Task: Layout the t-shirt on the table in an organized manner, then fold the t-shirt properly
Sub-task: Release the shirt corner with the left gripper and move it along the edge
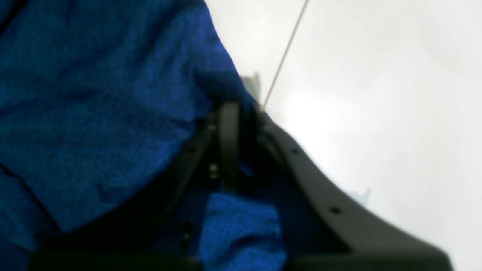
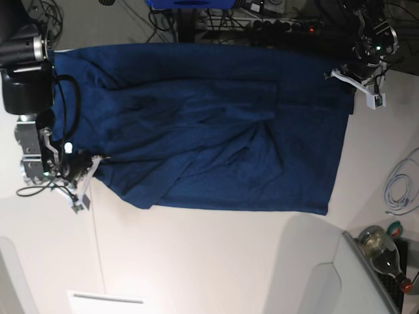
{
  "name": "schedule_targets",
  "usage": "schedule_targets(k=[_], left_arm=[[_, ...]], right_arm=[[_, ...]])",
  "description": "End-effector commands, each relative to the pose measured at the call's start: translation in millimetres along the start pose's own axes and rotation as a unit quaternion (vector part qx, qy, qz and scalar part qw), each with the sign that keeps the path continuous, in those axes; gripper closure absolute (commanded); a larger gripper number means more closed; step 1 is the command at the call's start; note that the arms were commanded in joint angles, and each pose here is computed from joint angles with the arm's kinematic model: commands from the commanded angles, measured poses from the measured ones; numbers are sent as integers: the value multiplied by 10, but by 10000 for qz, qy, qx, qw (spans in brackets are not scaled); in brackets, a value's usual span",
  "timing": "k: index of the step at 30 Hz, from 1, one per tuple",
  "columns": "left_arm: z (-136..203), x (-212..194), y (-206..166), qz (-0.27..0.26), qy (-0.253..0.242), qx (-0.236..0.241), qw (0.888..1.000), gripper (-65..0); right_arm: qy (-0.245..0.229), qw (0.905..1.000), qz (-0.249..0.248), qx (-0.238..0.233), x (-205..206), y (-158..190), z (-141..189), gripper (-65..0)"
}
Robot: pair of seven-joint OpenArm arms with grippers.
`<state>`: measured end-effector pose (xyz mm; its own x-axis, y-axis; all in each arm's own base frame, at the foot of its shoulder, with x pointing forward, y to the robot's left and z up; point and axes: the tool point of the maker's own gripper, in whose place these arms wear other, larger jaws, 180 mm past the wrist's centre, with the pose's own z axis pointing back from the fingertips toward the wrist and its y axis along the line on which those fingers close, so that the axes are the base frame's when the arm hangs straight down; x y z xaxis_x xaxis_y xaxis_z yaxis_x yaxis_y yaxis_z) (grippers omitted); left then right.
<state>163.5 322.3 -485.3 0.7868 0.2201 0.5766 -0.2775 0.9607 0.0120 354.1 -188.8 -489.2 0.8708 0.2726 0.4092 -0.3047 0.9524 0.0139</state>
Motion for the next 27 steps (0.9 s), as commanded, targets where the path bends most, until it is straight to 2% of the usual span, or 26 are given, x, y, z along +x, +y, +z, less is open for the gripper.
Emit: schedule_targets(k=[1, 16, 20, 27], left_arm=[[13, 7, 88, -95, 77, 94, 9999, 0], [-47, 21, 124, -54, 122, 103, 9999, 0], [-46, 26, 124, -57, 115, 103, 9999, 0], [-40, 17, 127, -62, 122, 107, 9998, 0]], right_arm=[[-276, 9995, 10, -152, 229, -150, 100, -2], [-508, 9977, 102, -428, 537, -431, 271, 0], [-684, 9969, 60, -391, 584, -424, 236, 0], [-721, 9968, -172, -316, 441, -461, 83, -8]])
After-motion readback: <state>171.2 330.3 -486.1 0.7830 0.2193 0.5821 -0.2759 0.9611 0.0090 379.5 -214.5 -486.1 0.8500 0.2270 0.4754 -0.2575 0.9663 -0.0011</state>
